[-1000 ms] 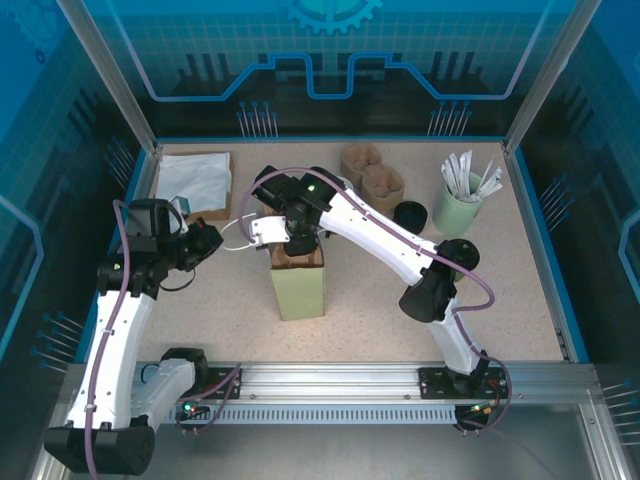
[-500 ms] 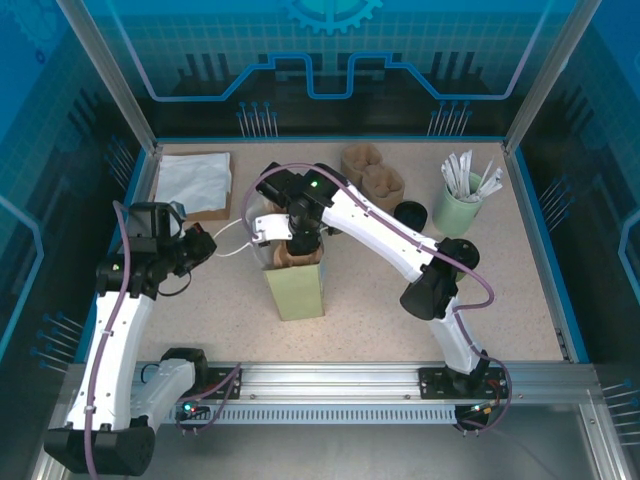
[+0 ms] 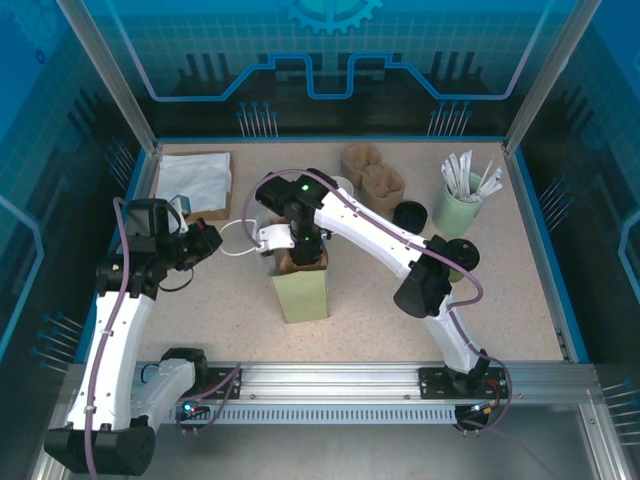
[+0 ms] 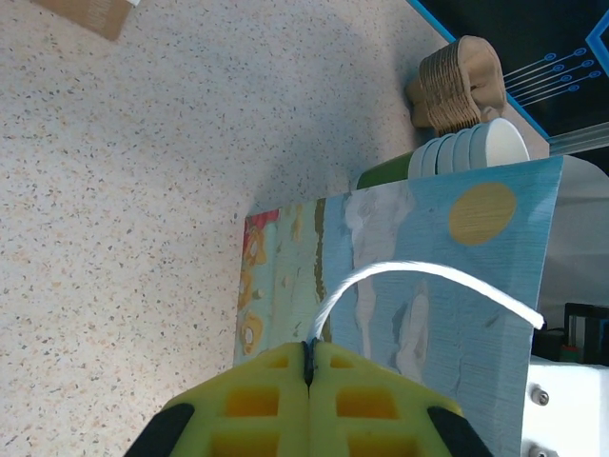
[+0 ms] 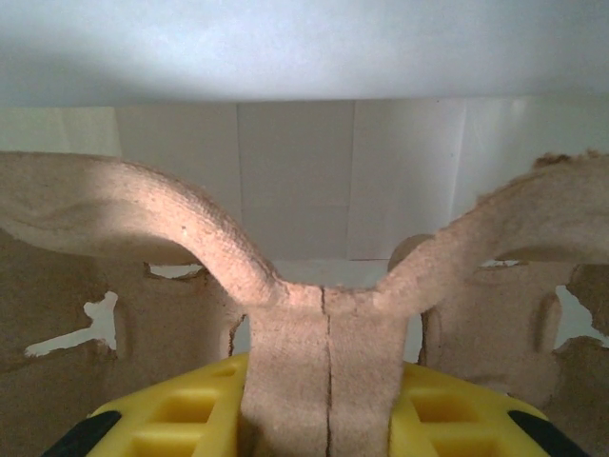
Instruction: Pack the takeout coffee
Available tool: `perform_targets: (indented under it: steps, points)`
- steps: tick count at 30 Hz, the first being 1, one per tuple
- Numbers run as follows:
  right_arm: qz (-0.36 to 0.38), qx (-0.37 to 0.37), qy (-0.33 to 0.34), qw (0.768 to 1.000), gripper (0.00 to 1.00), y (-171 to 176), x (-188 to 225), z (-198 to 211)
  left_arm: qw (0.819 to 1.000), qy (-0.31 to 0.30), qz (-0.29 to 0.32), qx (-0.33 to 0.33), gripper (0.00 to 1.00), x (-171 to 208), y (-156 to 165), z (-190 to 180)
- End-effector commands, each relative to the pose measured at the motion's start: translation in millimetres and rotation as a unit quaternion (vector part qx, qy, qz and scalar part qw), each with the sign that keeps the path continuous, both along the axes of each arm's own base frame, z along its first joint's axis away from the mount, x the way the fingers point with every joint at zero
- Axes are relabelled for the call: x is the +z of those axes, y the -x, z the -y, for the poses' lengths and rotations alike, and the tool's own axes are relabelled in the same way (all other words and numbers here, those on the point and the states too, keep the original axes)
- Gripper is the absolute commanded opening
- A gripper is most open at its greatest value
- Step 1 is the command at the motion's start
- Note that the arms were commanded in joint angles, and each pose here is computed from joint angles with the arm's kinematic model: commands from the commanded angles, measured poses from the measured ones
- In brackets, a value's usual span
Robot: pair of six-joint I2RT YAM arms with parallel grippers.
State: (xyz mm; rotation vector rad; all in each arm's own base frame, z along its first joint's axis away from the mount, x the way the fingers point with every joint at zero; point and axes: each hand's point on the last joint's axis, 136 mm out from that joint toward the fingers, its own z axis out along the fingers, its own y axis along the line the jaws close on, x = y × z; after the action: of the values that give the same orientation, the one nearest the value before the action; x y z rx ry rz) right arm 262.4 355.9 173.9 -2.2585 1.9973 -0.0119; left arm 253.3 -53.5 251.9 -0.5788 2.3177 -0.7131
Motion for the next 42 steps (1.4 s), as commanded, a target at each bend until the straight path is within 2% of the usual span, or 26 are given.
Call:
perform_targets:
  steps: [1,10,20,25,29,34,42]
  points:
    - [-0.028,-0.006,0.006,1.000,0.31,8,-5,3,1.000,0.000,0.002,-0.002,0.03,-1,3,-1]
    - [-0.035,-0.013,0.007,0.999,0.31,6,-9,6,1.000,-0.014,-0.009,0.018,0.04,-4,6,-9]
    - [-0.050,-0.009,0.022,0.998,0.31,4,-29,3,1.000,0.016,0.010,-0.008,0.10,5,4,4]
    - [-0.055,-0.008,0.032,0.998,0.32,4,-37,4,1.000,0.012,0.007,-0.005,0.23,2,4,3]
    - [-0.058,-0.008,0.039,0.998,0.32,5,-41,6,1.000,0.009,-0.001,-0.001,0.29,-4,3,1]
    - [-0.056,-0.009,0.049,0.997,0.32,4,-44,11,1.000,-0.003,-0.012,0.005,0.24,-13,4,-3]
    - [-0.054,-0.005,0.064,0.997,0.33,1,-52,14,0.999,-0.029,-0.028,0.026,0.07,-23,7,-14]
